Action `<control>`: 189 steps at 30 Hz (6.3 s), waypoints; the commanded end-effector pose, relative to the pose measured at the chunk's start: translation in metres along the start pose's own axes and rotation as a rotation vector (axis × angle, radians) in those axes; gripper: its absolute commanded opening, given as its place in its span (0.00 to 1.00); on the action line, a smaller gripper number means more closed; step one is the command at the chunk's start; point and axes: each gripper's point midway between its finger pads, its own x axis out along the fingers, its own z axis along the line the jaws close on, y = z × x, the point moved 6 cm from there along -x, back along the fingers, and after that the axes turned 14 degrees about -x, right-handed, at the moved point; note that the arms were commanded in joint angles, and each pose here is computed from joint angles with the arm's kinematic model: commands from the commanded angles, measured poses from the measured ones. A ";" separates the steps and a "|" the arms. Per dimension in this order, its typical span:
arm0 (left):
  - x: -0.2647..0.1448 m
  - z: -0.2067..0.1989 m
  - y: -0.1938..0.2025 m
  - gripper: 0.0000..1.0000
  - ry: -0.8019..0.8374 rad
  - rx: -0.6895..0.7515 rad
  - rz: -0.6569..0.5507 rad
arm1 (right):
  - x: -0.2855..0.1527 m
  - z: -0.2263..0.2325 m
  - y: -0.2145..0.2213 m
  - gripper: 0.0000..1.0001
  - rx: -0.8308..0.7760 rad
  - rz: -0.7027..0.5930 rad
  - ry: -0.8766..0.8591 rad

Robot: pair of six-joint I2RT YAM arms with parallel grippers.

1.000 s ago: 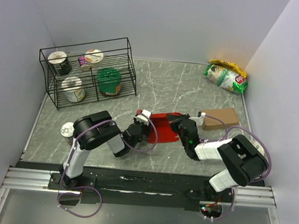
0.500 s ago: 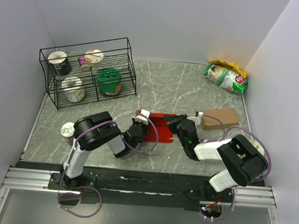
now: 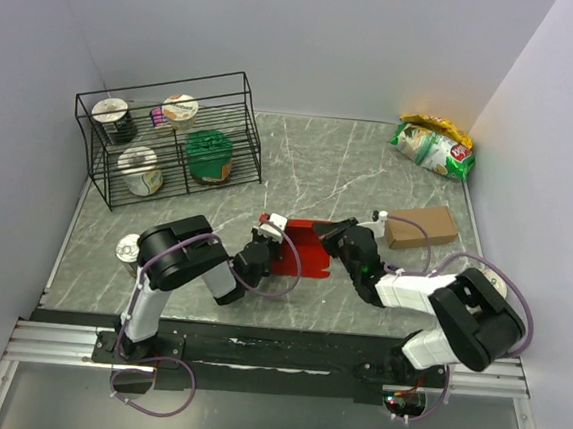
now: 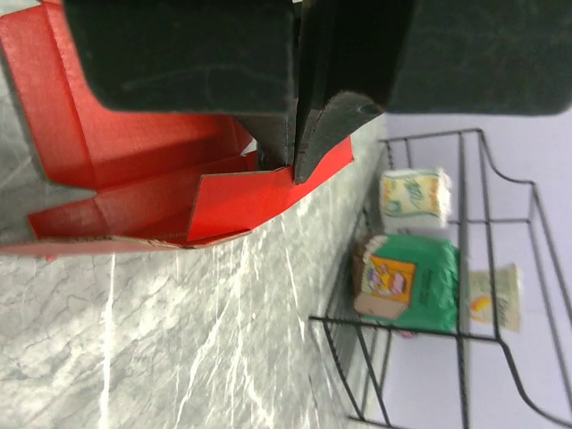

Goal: Fold the paper box
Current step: Fold the paper box at the center of the board.

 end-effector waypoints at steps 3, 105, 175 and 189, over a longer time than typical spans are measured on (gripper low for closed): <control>-0.013 -0.005 -0.055 0.01 0.159 -0.066 -0.130 | -0.018 -0.017 -0.016 0.11 -0.287 0.021 0.168; -0.056 -0.014 0.000 0.01 0.491 0.129 0.429 | -0.036 0.009 0.062 0.41 -0.893 0.582 -0.199; -0.054 0.003 0.001 0.44 -0.064 0.009 0.291 | -0.070 -0.020 0.050 0.31 -1.071 0.566 -0.060; -0.086 0.000 -0.028 0.88 0.108 -0.080 0.288 | -0.067 -0.014 0.038 0.31 -1.157 0.533 -0.043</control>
